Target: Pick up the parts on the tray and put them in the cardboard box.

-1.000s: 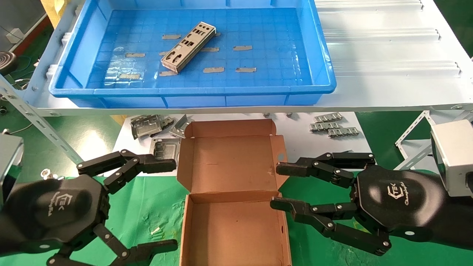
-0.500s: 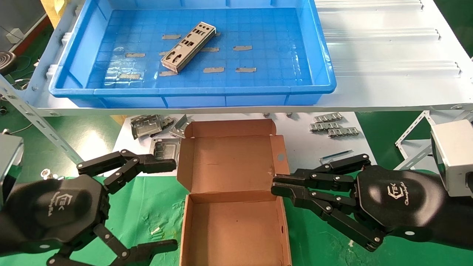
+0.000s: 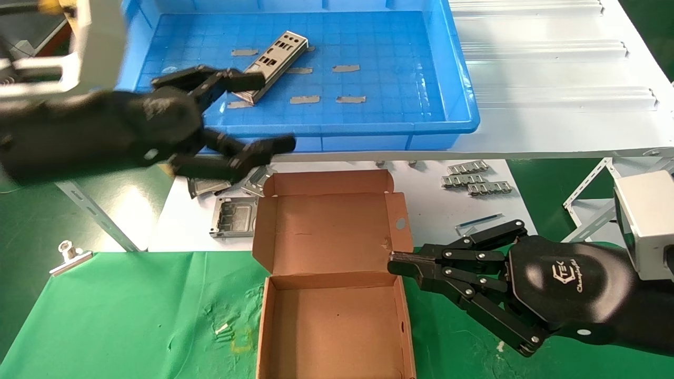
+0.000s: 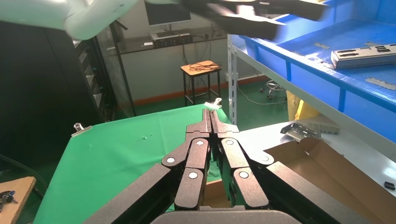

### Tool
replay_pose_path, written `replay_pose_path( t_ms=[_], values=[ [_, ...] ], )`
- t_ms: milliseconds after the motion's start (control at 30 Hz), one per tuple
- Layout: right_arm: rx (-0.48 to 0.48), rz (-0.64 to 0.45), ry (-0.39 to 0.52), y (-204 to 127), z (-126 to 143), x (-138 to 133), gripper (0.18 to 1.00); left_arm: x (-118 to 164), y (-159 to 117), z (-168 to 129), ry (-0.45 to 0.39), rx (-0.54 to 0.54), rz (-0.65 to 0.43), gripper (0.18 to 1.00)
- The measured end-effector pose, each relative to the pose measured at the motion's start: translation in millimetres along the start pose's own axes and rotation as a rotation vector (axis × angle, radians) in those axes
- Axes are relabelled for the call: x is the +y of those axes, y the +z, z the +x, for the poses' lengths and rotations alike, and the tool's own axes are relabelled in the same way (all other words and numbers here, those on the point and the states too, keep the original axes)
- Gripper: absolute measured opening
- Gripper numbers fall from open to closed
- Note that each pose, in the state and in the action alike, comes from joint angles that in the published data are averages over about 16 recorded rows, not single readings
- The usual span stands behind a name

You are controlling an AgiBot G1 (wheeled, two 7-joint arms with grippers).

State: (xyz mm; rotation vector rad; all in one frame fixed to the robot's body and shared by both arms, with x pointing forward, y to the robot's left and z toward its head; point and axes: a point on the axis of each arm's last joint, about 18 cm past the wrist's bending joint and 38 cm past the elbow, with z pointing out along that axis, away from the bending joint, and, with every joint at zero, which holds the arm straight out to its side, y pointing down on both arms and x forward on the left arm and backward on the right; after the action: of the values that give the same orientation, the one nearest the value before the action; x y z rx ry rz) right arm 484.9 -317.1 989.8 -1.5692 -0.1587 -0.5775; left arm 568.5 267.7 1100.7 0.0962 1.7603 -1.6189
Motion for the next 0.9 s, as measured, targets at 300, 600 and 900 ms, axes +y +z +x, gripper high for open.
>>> replay_pose_path(
  t_ms=[300, 600, 900],
  values=[
    [0.0, 0.0, 0.0, 0.0, 0.0, 0.0, 0.191, -20.6, 58.8, -61.4, -0.029, -0.117, -0.115, 1.001],
    [0.0, 0.0, 0.0, 0.0, 0.0, 0.0, 0.191, -24.4, 85.4, -94.9, -0.067, -0.209, -0.201, 1.001],
    [0.0, 0.0, 0.0, 0.0, 0.0, 0.0, 0.191, -18.3, 91.3, -113.6, -0.086, -0.284, -0.256, 1.001]
  ],
)
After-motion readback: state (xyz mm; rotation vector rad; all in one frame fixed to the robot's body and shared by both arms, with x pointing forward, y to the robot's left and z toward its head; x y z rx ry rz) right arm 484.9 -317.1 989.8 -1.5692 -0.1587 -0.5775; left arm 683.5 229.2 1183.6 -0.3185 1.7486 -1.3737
